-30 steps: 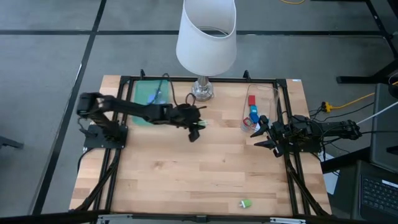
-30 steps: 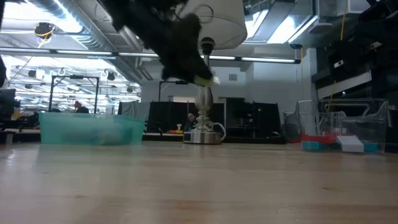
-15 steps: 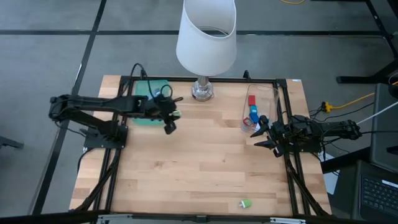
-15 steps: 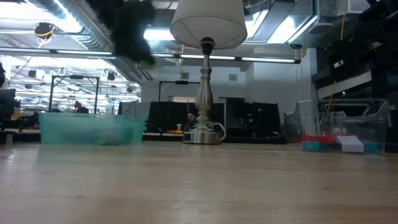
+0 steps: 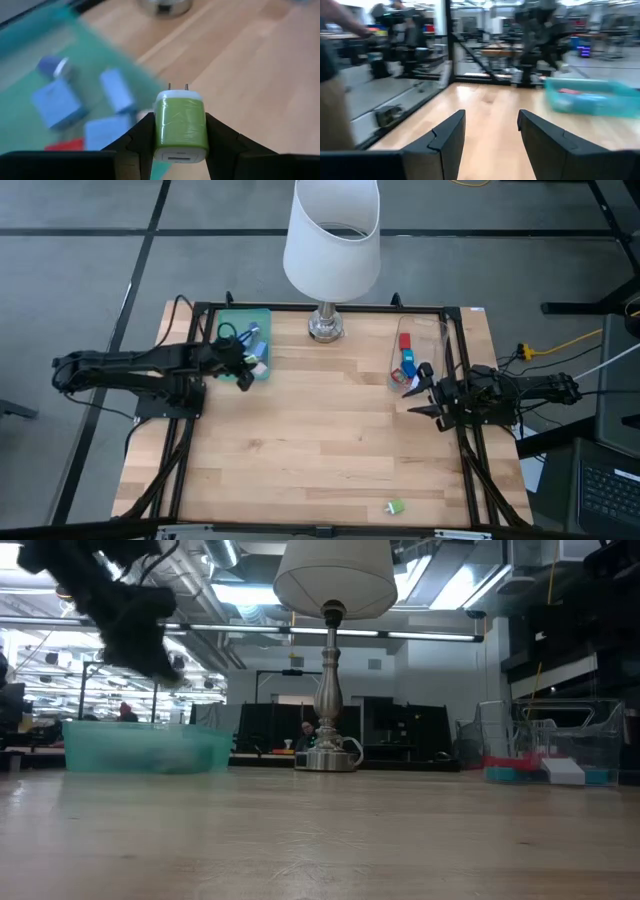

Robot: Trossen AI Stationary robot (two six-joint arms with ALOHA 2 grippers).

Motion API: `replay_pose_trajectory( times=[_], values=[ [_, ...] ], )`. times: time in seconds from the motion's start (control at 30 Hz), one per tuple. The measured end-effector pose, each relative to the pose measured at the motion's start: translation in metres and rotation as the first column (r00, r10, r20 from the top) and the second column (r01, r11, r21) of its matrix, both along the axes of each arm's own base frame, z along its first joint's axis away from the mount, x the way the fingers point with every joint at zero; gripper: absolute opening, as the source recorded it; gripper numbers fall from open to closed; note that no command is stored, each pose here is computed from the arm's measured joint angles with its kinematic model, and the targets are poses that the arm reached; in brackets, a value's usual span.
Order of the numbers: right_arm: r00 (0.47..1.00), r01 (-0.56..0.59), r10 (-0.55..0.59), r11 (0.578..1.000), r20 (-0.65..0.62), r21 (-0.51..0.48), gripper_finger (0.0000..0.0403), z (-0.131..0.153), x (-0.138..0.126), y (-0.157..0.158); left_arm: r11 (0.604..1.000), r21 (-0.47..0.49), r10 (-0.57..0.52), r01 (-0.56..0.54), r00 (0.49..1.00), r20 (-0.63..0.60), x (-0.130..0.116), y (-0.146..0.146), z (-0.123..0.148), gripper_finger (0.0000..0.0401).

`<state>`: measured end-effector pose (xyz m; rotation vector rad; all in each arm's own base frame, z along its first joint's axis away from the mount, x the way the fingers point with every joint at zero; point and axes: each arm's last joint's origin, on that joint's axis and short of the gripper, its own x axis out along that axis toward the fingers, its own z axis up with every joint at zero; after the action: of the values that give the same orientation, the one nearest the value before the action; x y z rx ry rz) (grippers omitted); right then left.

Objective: Pick & Place Office items
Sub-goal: Put the green charger adapter into the green bin

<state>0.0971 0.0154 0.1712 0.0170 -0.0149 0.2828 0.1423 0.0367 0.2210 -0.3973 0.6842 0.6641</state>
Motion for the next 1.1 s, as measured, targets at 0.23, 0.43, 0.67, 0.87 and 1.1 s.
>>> replay_pose_trajectory(
  times=[0.23,0.43,0.67,0.87,1.1],
  values=[
    [0.990,0.141,-0.141,0.990,0.000,0.000,0.0192,0.000,0.001,-0.004,0.995,-0.041,0.085,-0.087,0.996,-0.037,-0.021,0.008,-0.026,0.0123],
    [0.986,0.165,-0.165,0.986,0.009,-0.005,0.0192,0.001,0.001,-0.005,0.990,-0.029,0.140,-0.140,0.990,-0.007,-0.022,0.015,-0.028,0.0211],
    [0.981,0.134,-0.157,0.973,0.113,0.189,0.0192,0.016,-0.001,-0.005,0.969,-0.079,0.243,-0.235,0.961,0.129,-0.018,0.021,-0.021,0.0278],
    [0.897,0.139,-0.358,0.785,0.259,0.604,0.0192,0.041,-0.009,-0.013,0.969,-0.185,0.240,-0.166,0.817,0.524,-0.005,0.024,0.012,0.0269],
    [0.788,0.105,-0.499,0.688,0.362,0.718,0.0192,0.056,-0.018,-0.018,0.986,-0.145,0.169,-0.087,0.569,0.805,0.000,0.025,0.048,0.0243]
  ],
)
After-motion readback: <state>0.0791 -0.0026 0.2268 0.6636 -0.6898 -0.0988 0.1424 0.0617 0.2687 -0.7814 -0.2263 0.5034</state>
